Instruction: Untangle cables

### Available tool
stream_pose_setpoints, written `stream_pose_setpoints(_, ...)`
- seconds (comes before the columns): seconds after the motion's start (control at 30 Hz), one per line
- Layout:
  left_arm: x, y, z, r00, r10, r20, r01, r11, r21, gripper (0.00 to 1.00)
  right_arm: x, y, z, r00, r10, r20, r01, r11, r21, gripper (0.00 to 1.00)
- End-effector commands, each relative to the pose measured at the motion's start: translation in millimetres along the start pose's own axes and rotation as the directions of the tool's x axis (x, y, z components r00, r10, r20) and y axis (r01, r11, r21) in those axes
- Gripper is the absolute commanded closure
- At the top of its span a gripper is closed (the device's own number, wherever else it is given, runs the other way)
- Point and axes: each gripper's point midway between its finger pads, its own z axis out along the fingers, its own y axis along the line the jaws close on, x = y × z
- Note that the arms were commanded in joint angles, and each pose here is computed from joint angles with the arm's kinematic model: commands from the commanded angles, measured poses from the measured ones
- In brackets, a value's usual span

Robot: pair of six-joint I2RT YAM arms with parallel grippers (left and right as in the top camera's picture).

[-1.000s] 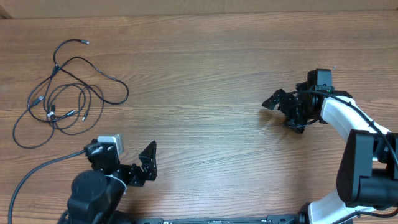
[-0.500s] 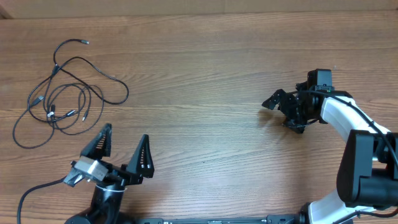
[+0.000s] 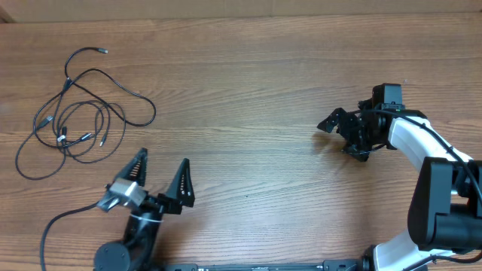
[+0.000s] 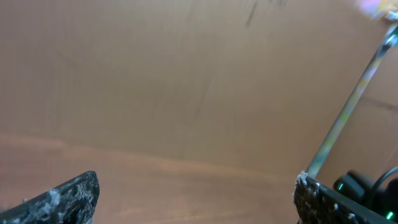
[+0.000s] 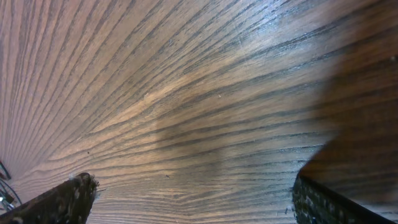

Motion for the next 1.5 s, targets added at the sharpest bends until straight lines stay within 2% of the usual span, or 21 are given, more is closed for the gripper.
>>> stream_pose_setpoints(0.0,27,9,2,0.999,-0.002,-0.046,0.001,1.0,-0.014,0.01,-4,-8,0,1.0,0.004,0.018,-0.004,0.999,0.04,0.0)
stream_pose_setpoints(0.33,86,29,0,0.984,-0.002,-0.181,-0.009,0.998,-0.057,0.0,-4,-8,0,1.0,0.004,0.018,-0.004,0.999,0.04,0.0)
stream_pose_setpoints(0.5,88,30,0,0.982,-0.002,-0.188,-0.009,0.998,-0.059,0.0,-4,-8,0,1.0,0.004,0.018,-0.004,0.999,0.04,0.0)
stream_pose_setpoints(0.6,104,36,-4,0.968,-0.004,-0.252,-0.017,0.996,-0.083,0.0,-4,-8,0,1.0,0.004,0.018,-0.004,0.999,0.04,0.0)
stream_pose_setpoints(1.47,103,36,-4,0.968,-0.002,-0.25,-0.019,0.997,-0.081,0.0,-4,-8,0,1.0,0.004,0.018,-0.004,0.999,0.04,0.0)
